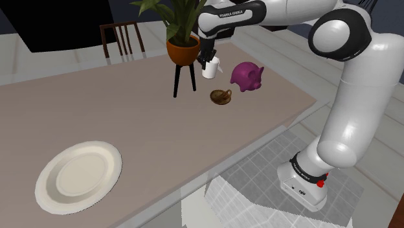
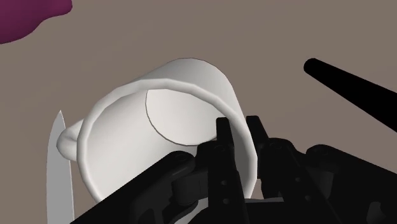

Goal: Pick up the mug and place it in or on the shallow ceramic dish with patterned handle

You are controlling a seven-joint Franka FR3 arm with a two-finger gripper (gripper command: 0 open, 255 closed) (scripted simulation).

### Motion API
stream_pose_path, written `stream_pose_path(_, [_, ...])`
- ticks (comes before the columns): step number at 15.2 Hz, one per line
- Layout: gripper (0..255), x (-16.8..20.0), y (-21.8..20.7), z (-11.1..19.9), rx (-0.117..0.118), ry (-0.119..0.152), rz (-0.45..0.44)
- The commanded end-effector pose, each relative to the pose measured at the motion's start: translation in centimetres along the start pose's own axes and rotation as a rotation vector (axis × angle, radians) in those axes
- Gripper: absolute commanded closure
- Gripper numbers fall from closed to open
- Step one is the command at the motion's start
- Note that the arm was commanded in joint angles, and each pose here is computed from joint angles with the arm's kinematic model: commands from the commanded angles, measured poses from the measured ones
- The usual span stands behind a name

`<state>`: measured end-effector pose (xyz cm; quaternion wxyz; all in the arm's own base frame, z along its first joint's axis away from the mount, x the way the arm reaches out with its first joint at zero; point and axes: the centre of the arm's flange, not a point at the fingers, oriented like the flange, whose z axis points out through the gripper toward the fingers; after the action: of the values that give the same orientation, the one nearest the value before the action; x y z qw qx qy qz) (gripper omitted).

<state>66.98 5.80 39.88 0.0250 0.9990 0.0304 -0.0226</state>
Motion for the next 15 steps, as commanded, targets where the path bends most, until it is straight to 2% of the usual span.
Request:
stream_pose_path(1, [255, 0.0, 0.2, -1.1, 0.000, 0.000, 0.000])
stream_pose_path(12, [255, -0.3, 0.4, -6.9, 0.000, 0.000, 0.000])
stream_pose_path(15, [255, -4.2, -0.3, -7.3, 0.000, 0.000, 0.000])
